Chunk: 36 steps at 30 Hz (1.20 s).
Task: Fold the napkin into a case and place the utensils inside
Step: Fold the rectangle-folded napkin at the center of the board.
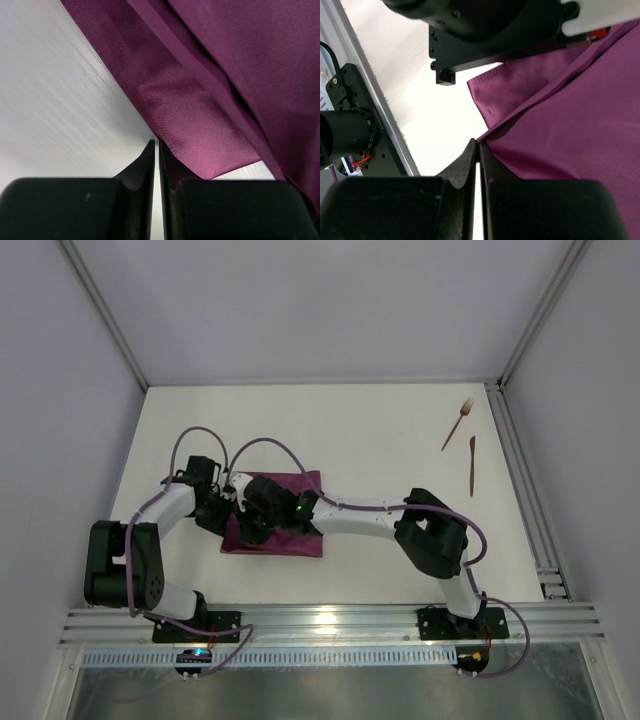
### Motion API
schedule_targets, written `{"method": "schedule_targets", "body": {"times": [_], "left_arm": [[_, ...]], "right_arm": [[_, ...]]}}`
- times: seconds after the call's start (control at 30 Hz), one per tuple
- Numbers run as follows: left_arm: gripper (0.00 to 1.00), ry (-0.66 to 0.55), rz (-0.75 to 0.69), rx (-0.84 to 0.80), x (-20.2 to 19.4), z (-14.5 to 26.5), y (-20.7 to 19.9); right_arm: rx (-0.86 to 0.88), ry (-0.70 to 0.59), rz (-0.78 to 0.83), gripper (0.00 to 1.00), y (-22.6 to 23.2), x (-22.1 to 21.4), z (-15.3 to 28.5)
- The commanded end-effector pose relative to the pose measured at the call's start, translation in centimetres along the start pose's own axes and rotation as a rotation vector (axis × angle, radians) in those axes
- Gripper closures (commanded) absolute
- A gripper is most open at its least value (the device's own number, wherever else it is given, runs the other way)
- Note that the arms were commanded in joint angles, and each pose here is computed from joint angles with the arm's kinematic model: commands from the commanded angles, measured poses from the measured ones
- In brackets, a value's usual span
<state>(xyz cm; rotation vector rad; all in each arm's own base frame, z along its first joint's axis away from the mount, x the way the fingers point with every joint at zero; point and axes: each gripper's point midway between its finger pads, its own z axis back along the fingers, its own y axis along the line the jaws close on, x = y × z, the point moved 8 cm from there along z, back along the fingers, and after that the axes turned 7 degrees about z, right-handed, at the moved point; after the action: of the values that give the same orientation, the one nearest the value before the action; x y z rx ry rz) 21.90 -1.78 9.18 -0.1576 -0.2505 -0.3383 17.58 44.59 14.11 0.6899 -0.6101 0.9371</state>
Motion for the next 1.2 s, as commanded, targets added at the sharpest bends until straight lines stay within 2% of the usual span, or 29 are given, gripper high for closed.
{"method": "schedule_targets", "body": {"times": [0.0, 0.37, 0.63, 0.87, 1.17], "left_arm": [[0.93, -0.031, -0.007, -0.019, 0.9, 0.6, 0.0], [0.93, -0.05, 0.012, -0.018, 0.8, 0.9, 0.4], [0.93, -0.05, 0.015, -0.028, 0.6, 1.1, 0.6], [0.97, -0.045, 0.019, -0.03, 0.7, 1.0, 0.7], [0.96, -0.048, 0.036, -0.017, 0.6, 1.1, 1.1]], "right_arm": [[0.076, -0.12, 0.04, 0.97, 0.8, 2.8, -0.6], [0.051, -0.134, -0.032, 0.97, 0.2, 2.7, -2.6], [0.082, -0.233, -0.04, 0.97, 0.8, 4.7, -2.9], [0.11, -0.194, -0.094, 0.97, 0.7, 3.5, -4.5], [0.089, -0.158, -0.125, 0.96, 0.1, 1.9, -5.6]]}}
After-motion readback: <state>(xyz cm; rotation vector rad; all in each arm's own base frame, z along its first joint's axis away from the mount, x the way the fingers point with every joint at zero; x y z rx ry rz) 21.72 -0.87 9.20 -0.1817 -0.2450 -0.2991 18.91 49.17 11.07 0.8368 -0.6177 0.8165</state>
